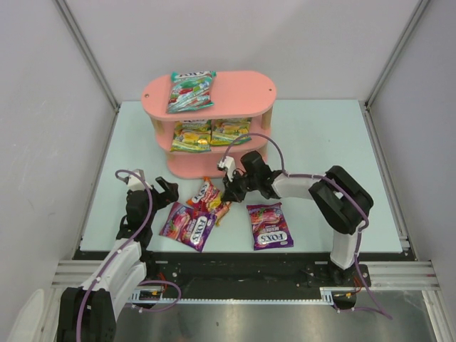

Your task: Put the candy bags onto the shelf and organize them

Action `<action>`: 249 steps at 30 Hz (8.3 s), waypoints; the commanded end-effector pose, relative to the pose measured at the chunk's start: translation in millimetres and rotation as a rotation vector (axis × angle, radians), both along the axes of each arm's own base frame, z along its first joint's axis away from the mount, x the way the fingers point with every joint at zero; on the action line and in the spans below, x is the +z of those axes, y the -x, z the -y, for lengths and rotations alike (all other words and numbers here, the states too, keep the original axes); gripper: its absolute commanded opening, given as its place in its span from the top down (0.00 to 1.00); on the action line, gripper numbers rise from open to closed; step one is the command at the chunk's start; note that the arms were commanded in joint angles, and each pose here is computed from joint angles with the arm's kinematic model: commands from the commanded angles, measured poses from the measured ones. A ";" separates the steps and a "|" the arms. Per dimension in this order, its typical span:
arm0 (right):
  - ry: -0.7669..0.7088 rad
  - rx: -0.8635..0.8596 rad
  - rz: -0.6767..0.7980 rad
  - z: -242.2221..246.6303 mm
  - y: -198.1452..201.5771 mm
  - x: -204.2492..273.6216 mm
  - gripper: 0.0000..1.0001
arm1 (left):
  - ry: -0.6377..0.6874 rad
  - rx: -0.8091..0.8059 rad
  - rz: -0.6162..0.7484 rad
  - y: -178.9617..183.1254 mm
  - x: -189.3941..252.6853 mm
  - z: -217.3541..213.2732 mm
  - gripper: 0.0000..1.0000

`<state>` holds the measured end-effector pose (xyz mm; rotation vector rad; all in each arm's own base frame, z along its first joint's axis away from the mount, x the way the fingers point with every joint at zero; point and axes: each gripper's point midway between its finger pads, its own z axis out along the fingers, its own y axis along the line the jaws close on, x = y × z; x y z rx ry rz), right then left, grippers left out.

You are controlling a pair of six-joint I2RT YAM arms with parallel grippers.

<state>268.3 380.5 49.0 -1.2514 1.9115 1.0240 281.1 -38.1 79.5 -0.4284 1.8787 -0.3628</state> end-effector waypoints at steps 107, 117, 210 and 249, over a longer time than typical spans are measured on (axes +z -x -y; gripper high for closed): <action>-0.510 -0.600 0.225 77.8 -133.3 404.7 0.52 | 0.022 0.010 0.055 -8.0 18.8 -0.5 0.00; -0.502 -0.762 0.297 132.8 -134.4 407.7 0.33 | 0.023 0.010 0.056 -8.1 19.3 -0.4 0.00; -0.267 -0.786 0.664 34.3 -214.3 415.4 1.00 | 0.023 0.009 0.052 -8.2 18.3 -0.2 0.00; -0.387 -0.854 0.728 71.3 -161.0 422.4 1.00 | 0.023 0.011 0.052 -8.1 18.4 -0.4 0.00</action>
